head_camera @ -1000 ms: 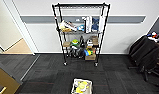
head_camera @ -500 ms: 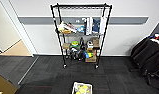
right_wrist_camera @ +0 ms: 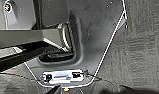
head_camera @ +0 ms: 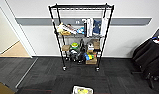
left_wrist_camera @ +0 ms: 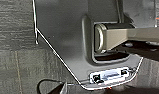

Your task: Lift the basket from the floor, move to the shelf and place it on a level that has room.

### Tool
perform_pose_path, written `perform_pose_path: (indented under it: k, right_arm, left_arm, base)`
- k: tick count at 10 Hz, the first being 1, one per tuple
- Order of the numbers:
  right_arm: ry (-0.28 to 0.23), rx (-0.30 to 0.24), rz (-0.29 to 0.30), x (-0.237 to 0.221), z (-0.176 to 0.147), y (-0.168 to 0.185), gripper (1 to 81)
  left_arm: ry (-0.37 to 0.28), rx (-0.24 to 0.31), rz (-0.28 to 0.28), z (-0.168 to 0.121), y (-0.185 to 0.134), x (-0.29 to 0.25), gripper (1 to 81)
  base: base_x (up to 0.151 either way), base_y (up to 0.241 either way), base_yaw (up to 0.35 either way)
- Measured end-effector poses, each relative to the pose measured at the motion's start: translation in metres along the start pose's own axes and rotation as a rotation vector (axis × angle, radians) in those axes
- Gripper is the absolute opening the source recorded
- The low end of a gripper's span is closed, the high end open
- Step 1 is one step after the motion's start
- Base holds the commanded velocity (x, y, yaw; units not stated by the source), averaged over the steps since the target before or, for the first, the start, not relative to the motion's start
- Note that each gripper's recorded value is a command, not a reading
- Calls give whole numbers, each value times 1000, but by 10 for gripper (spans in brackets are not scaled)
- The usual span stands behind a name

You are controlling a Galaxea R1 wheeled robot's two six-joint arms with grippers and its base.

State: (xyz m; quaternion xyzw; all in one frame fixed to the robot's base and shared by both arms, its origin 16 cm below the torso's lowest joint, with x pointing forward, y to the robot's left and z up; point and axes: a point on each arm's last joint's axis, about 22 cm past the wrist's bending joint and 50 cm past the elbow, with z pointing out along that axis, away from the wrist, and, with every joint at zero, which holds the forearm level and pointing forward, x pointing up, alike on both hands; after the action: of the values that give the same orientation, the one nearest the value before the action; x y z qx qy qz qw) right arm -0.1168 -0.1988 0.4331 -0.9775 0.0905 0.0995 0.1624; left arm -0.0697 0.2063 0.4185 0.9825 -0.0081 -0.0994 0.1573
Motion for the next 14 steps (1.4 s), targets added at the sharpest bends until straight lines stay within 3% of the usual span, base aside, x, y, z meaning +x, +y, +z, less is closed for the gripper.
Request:
perform_pose_path:
  k: [5,14]
  right_arm:
    - [-3,-13,-1,-2,2,1,811]
    - [2,7,-1,4,2,-7,811]
  left_arm:
    - [-5,-1,-1,0,0,-3,811]
    - [-1,-2,-2,-1,-2,1,811]
  base:
    - [74,0,0]
    - [0,0,0]
